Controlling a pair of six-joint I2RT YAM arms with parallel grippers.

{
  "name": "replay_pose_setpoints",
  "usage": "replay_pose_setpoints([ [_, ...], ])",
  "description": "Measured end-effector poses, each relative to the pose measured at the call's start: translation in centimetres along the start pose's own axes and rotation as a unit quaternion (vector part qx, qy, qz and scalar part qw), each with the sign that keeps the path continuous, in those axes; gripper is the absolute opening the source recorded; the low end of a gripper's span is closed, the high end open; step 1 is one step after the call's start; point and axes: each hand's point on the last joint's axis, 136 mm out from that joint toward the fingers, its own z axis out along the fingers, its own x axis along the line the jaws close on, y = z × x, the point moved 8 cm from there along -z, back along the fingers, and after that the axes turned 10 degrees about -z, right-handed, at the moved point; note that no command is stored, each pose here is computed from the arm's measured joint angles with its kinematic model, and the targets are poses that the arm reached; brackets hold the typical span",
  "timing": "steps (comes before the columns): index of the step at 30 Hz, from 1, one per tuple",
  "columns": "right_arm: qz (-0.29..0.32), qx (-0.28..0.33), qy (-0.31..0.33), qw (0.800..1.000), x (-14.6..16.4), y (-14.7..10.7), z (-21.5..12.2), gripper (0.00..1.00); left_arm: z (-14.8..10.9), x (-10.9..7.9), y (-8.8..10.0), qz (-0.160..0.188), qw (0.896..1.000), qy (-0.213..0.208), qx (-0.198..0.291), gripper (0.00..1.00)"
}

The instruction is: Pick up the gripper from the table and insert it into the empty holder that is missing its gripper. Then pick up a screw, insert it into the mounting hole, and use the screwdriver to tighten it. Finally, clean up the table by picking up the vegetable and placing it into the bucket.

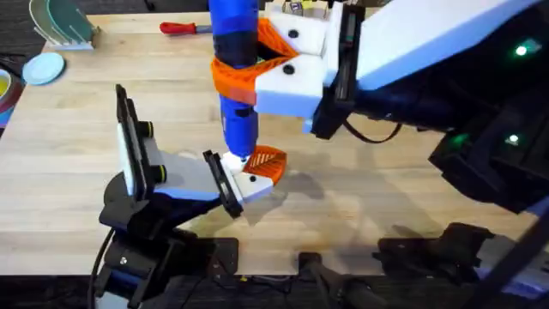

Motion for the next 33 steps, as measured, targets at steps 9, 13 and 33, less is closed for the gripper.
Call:
replay_pose_setpoints([
  [9, 0.007, 0.011, 0.001, 1.000, -0.2, -1.1, 0.6, 0.022, 0.0, 0.0, 0.0, 0.000, 1.000, 0.000, 0.000, 0.009],
  [13, 0.007, 0.013, 0.002, 1.000, -0.2, -1.2, 0.7, 0.022, 0.0, 0.0, 0.0, 0.000, 1.000, 0.000, 0.000, 0.009],
  [33, -0.012, -0.021, 0.001, 1.000, -0.3, -0.1, 0.7, 0.022, 0.0, 0.0, 0.0, 0.000, 1.000, 0.000, 0.000, 0.009],
])
